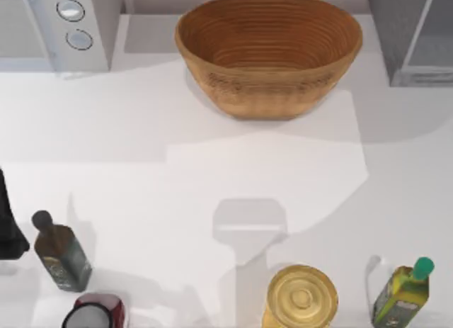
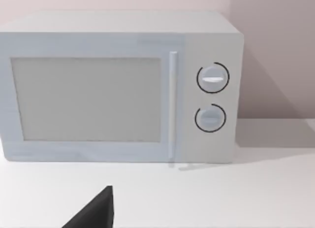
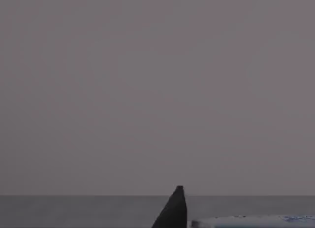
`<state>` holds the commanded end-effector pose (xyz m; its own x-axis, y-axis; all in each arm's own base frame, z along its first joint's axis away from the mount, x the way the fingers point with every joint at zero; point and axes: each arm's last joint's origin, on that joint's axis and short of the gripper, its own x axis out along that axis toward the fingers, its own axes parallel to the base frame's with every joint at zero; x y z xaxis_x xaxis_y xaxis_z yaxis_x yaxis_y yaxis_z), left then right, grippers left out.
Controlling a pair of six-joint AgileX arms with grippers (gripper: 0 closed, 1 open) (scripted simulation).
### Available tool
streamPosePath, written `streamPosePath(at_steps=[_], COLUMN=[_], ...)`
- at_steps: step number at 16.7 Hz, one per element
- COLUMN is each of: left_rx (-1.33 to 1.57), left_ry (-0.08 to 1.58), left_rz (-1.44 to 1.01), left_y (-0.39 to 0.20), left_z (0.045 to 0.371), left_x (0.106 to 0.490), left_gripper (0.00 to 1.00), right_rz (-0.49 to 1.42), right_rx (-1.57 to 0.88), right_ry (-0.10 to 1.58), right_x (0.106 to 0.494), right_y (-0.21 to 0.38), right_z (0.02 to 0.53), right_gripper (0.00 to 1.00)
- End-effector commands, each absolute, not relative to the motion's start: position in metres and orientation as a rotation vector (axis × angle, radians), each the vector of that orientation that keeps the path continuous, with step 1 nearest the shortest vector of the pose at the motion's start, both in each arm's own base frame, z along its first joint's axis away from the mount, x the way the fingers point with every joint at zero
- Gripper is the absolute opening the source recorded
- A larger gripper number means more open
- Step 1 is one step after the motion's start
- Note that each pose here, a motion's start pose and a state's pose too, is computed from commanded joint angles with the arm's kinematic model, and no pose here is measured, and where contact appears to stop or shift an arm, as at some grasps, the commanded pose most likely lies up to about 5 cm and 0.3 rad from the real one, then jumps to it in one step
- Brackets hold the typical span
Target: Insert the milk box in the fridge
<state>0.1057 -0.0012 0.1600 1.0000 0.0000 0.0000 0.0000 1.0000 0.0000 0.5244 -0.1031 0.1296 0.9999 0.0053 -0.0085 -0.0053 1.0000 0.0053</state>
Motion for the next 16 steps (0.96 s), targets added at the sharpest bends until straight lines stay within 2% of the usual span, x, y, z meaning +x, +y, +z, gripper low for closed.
streamPosePath(at_steps=[10,16], left_rx=[0.000,0.000], left_ry=[0.000,0.000], left_rz=[0.000,0.000], left_y=[-0.0012,-0.0012], left_z=[0.1600,0.1600], left_x=[0.1057,0.1057], left_gripper=[1.00,1.00], right_rz=[0.005,0.005], right_rx=[0.005,0.005], right_ry=[0.009,0.009], right_x=[0.5244,0.5244], right_y=[-0.1031,-0.1031], right_z=[0.1296,0.1296], right_gripper=[0.98,1.00])
